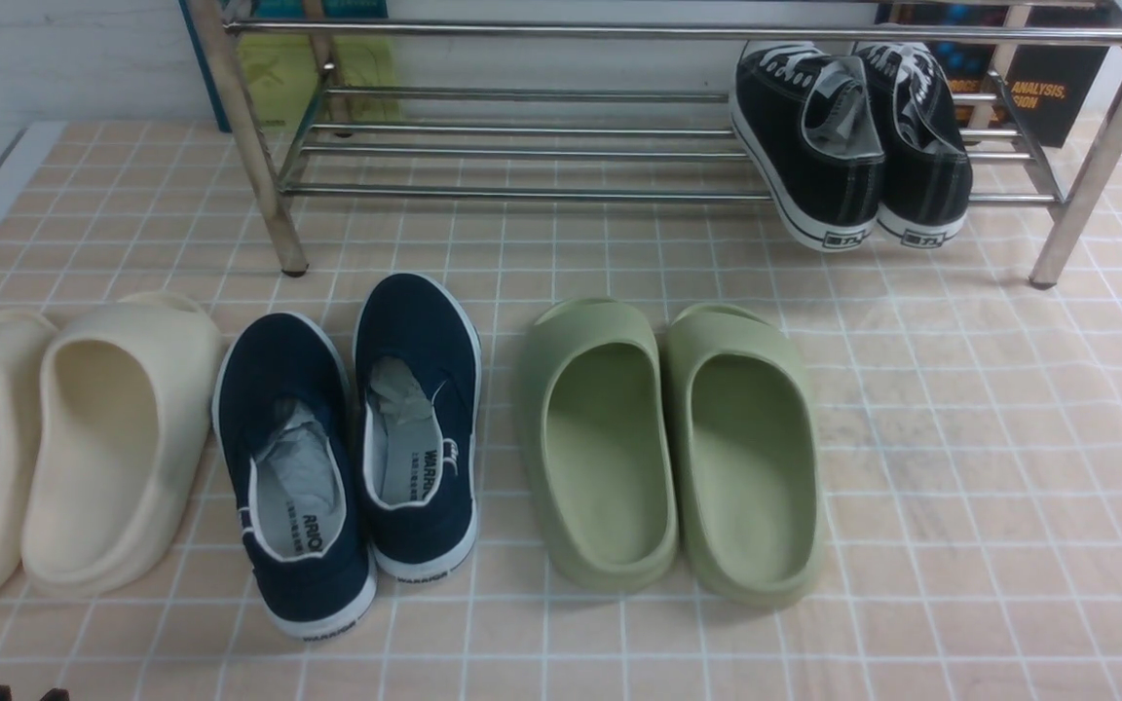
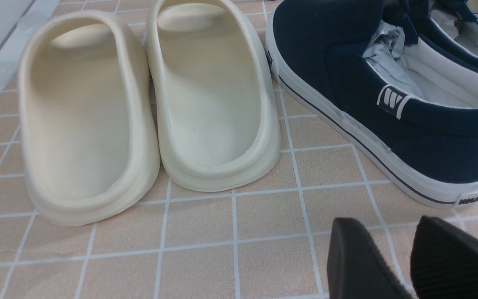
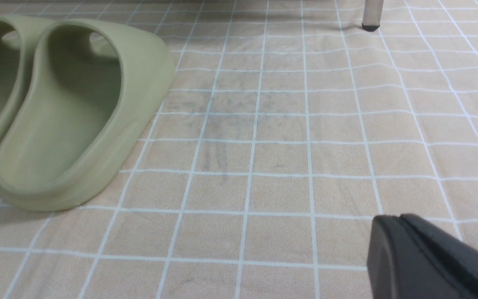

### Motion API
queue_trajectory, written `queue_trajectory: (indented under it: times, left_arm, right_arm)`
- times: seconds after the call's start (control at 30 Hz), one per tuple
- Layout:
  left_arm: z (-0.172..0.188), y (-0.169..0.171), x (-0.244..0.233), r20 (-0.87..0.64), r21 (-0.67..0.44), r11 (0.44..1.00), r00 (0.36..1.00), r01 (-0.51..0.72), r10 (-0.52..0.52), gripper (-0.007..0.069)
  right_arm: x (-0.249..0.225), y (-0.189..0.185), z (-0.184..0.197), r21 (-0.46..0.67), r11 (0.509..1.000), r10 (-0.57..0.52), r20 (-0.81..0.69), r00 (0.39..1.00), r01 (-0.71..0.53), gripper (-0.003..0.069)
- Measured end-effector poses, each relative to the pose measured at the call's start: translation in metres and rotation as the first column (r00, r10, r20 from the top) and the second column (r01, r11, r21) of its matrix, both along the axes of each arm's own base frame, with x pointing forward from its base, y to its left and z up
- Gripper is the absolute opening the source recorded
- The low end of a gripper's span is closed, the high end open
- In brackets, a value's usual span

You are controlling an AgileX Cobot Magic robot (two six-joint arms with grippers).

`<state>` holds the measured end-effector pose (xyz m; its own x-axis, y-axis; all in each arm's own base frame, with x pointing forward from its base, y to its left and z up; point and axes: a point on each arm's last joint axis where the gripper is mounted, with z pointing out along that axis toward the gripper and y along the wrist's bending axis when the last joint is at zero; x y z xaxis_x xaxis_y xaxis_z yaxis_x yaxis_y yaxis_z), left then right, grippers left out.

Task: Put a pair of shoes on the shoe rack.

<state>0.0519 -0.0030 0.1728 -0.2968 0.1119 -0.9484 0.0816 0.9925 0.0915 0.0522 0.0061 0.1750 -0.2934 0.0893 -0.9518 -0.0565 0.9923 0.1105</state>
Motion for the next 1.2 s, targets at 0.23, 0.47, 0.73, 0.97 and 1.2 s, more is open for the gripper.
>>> queue_trajectory:
  times: [0.23, 0.47, 0.73, 0.97, 1.2]
  left_arm:
    - [0.0000, 0.0000, 0.0000, 0.000, 0.000, 1.000, 1.000, 0.000, 0.000, 0.0240]
    - [0.0000, 0.0000, 0.0000, 0.000, 0.000, 1.000, 1.000, 0.000, 0.000, 0.0240]
    - [0.0000, 0.0000, 0.0000, 0.000, 0.000, 1.000, 1.000, 0.000, 0.000, 0.0240]
    - [0.0000, 0.0000, 0.0000, 0.000, 0.000, 1.000, 1.000, 0.000, 0.000, 0.0240]
    - [0.0000, 0.0000, 0.0000, 0.000, 0.000, 1.000, 1.000, 0.000, 0.000, 0.0240]
  right_arm:
    - [0.0000, 0.0000, 0.0000, 0.000, 1.000, 0.000, 0.000, 1.000, 0.000, 0.0003]
    - [0.0000, 0.0000, 0.0000, 0.000, 1.000, 0.000, 0.000, 1.000, 0.000, 0.0009]
    - [0.0000, 0.0000, 0.0000, 0.001, 1.000, 0.000, 0.000, 1.000, 0.000, 0.0018]
    - [0.0000, 0.0000, 0.0000, 0.001, 1.000, 0.000, 0.000, 1.000, 0.000, 0.0029]
    - [0.0000, 0.0000, 0.0000, 0.001, 1.000, 0.000, 0.000, 1.000, 0.000, 0.0030]
